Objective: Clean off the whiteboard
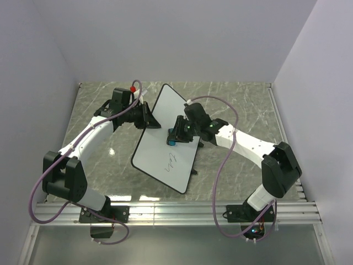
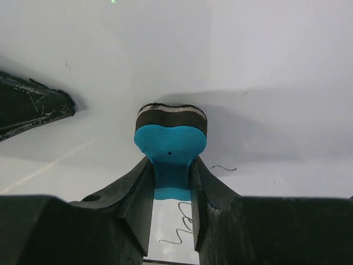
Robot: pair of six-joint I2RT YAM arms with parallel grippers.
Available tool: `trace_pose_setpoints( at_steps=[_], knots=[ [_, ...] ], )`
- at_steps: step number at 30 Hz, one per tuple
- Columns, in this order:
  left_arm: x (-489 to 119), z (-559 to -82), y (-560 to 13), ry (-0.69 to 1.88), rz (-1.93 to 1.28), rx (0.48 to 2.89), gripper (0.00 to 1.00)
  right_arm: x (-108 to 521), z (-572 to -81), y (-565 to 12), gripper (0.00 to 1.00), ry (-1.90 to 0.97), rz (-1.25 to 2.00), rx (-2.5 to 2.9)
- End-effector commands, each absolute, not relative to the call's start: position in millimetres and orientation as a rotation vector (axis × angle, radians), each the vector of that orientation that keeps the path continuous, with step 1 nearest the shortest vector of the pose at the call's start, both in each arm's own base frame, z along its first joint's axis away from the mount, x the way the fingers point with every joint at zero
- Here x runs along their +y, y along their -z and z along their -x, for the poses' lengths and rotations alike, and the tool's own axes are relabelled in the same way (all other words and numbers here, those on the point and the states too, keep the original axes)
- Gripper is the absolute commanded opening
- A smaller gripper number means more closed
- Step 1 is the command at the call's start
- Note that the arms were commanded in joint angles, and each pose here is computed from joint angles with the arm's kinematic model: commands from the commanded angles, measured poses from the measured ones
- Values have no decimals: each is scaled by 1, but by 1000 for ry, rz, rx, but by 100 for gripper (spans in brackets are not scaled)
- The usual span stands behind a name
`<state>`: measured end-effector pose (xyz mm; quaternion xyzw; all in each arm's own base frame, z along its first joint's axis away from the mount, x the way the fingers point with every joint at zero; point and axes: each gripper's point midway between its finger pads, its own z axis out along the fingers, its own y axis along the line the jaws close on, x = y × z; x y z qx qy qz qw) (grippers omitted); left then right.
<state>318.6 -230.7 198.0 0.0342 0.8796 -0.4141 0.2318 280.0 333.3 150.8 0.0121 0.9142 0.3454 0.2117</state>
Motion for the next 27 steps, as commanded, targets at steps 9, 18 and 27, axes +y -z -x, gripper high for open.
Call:
trace_pose_setpoints(
  at_steps=[9, 18, 27],
  knots=[
    [-247, -317, -174, 1012, -271, 2381, 0, 280, -248, -41, 0, -589, -164, 2781],
    [-244, -315, -174, 990, -292, 2389, 0, 256, -238, -8, 0, -381, -215, 2901],
    [-245, -321, -174, 981, -277, 2389, 0, 276, -233, -48, 0, -586, -23, 2770]
  ],
)
